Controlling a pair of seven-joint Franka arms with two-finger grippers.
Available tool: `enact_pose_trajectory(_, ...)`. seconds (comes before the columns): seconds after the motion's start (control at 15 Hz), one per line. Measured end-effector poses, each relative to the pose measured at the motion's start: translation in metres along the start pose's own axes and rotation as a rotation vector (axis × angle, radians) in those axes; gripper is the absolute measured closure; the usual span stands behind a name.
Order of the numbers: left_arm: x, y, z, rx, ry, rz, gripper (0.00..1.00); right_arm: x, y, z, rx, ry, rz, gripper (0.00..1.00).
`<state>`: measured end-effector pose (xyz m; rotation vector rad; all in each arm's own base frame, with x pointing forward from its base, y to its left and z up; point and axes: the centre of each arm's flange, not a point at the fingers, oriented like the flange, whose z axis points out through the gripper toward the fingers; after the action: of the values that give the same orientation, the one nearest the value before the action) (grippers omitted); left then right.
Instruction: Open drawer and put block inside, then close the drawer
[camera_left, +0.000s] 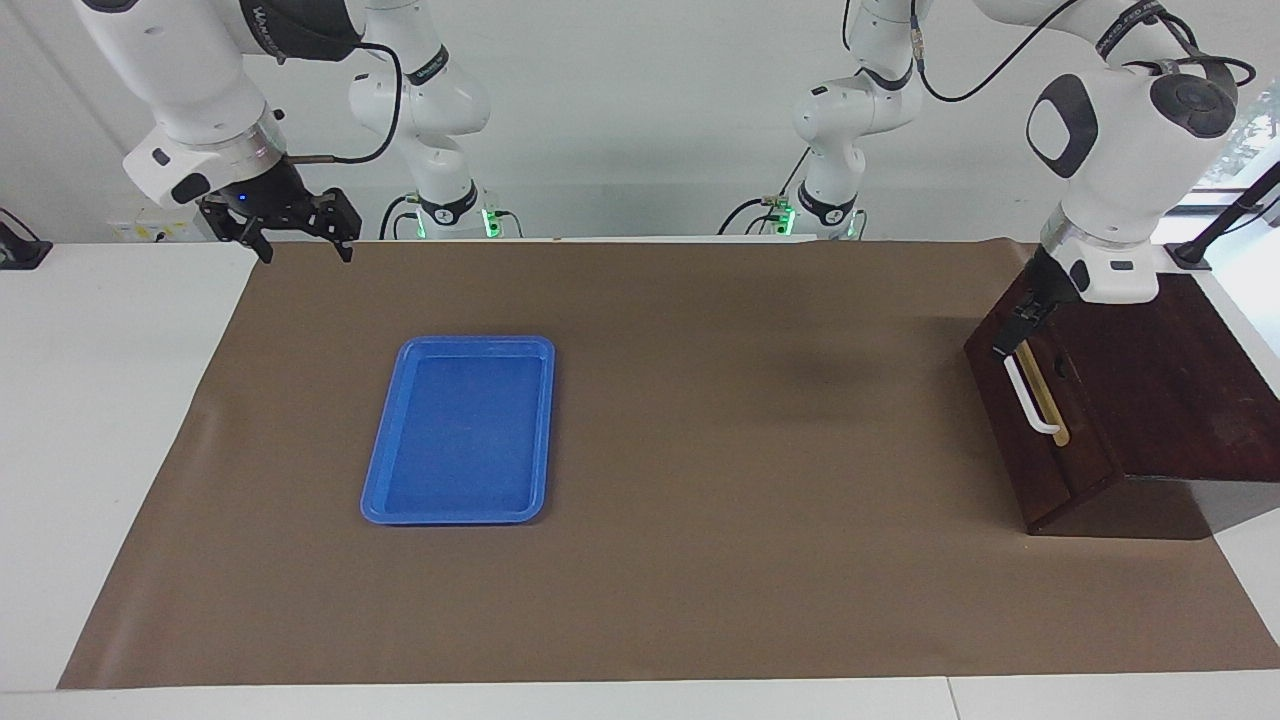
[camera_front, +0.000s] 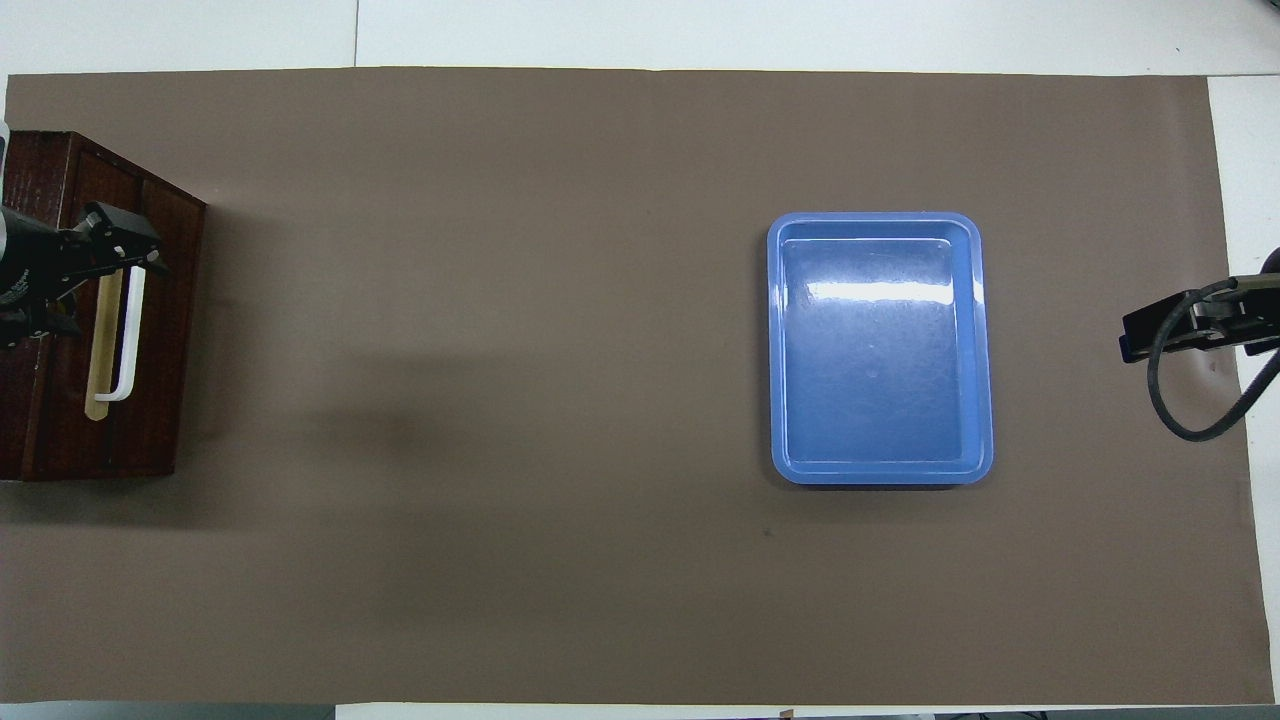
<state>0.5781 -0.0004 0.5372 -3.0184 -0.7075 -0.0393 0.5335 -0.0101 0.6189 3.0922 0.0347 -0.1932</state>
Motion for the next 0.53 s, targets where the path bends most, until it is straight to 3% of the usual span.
enact_pose_trajectory(0.13,-0.001,-0.001,-0.002,0.001,-0.003,0.111,0.0,0.0,0.0,0.0,0.0,0.0,0.0,0.0)
enact_pose_trajectory(0.53,-0.017,0.025,-0.005,-0.006,-0.006,0.204,0.0,0.0,0.0,0.0,0.0,0.0,0.0,0.0)
